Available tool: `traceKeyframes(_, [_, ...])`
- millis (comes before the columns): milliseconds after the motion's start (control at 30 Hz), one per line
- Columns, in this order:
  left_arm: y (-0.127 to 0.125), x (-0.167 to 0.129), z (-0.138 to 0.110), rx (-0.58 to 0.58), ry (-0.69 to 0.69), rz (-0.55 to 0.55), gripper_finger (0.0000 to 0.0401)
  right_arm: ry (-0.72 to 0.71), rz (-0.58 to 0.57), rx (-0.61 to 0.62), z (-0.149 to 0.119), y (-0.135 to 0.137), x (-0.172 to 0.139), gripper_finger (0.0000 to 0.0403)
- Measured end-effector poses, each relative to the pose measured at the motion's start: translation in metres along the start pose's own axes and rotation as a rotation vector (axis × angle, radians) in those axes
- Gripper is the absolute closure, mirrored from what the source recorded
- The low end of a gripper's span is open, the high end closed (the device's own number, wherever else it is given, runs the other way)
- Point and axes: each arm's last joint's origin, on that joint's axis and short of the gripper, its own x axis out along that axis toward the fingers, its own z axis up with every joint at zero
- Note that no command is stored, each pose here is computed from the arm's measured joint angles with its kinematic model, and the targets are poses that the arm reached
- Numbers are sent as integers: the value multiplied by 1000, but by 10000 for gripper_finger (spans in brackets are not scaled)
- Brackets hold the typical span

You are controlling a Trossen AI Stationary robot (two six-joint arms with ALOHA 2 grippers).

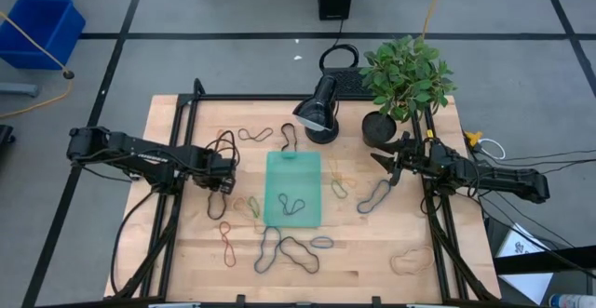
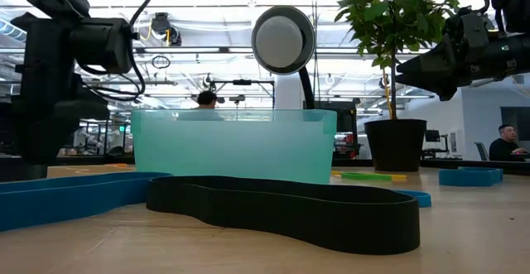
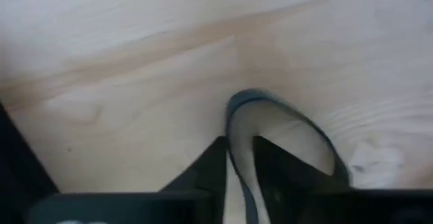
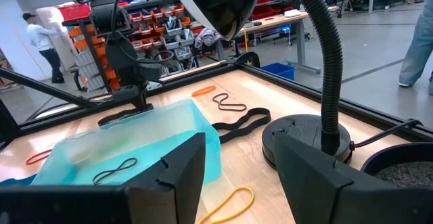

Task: Pick and place rubber bands into bin
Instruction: Put the middle black rubber band into the basket

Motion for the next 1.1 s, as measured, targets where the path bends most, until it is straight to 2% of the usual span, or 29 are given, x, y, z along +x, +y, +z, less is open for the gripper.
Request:
traceKeyframes(100, [-2,0,1,42,-6,-18,388,0,0,0,0,0,0,234])
traceKeyframes(367, [-4,-6,3,101,-58,-11,395,0,0,0,0,0,0,234])
traceKeyframes(467, [-13,-22,7,122,-94,-78,395,0,0,0,0,0,0,234])
traceKeyframes(767, [-41,-105,19,246,-343,-321,397,3,-1,-1,0,0,0,234])
traceKeyframes(967, [-56,-165,26,366,-571,-489,389,3,-2,-1,0,0,0,234])
traceKeyframes(1100, [-70,-199,29,477,-748,-678,396,3,-3,-1,0,0,0,234])
